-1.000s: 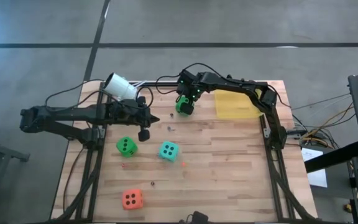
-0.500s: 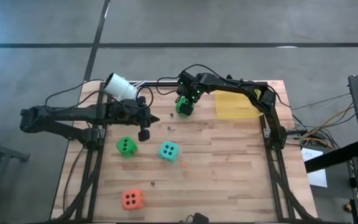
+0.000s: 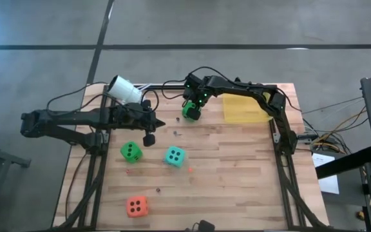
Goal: Pick & Place Dice
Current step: Put the large green dice into the yellow transparent bin
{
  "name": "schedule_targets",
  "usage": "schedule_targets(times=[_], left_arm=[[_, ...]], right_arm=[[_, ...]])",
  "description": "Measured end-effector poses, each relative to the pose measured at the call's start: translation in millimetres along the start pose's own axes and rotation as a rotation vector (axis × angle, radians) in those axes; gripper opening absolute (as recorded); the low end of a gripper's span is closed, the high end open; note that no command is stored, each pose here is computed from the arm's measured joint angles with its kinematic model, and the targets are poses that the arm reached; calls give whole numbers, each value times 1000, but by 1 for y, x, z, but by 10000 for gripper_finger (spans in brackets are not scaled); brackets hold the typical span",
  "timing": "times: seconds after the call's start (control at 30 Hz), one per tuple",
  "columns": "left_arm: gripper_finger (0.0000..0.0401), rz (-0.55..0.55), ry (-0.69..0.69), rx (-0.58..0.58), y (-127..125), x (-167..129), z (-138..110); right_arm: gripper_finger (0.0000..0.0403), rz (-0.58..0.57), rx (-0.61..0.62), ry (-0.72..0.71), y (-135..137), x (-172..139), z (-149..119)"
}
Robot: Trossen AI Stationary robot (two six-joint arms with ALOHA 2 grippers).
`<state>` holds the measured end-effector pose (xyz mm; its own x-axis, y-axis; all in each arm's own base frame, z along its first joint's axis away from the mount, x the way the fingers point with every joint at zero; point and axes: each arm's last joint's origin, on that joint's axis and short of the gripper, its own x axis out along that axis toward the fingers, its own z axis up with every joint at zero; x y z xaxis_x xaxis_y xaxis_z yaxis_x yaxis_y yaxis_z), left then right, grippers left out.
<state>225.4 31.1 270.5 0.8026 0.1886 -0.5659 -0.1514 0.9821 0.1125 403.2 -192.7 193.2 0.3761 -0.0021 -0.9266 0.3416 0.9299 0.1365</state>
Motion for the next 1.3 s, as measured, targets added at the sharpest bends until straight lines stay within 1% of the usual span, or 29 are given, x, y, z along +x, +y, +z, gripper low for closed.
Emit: schedule_targets(times=[0.33,0.57,0.7,0.8,0.97,1.07,1.3], left_arm=[[12,0,0,0,0,0,0],[12,0,0,0,0,0,0],[12,0,0,0,0,0,0],[12,0,0,0,0,0,0],[12,0,0,0,0,0,0],[12,0,0,0,0,0,0],[12,0,1,0,0,0,0]], right_arm=[[400,-3,-13,-2,1,1,0],[400,-3,-65,-7,1,1,1],[399,-3,-66,-5,1,1,0],[385,-3,-66,-4,1,1,0],[350,1,-66,-5,1,1,0],[343,1,-65,-5,1,1,0],[361,1,-61,-5,1,1,0]])
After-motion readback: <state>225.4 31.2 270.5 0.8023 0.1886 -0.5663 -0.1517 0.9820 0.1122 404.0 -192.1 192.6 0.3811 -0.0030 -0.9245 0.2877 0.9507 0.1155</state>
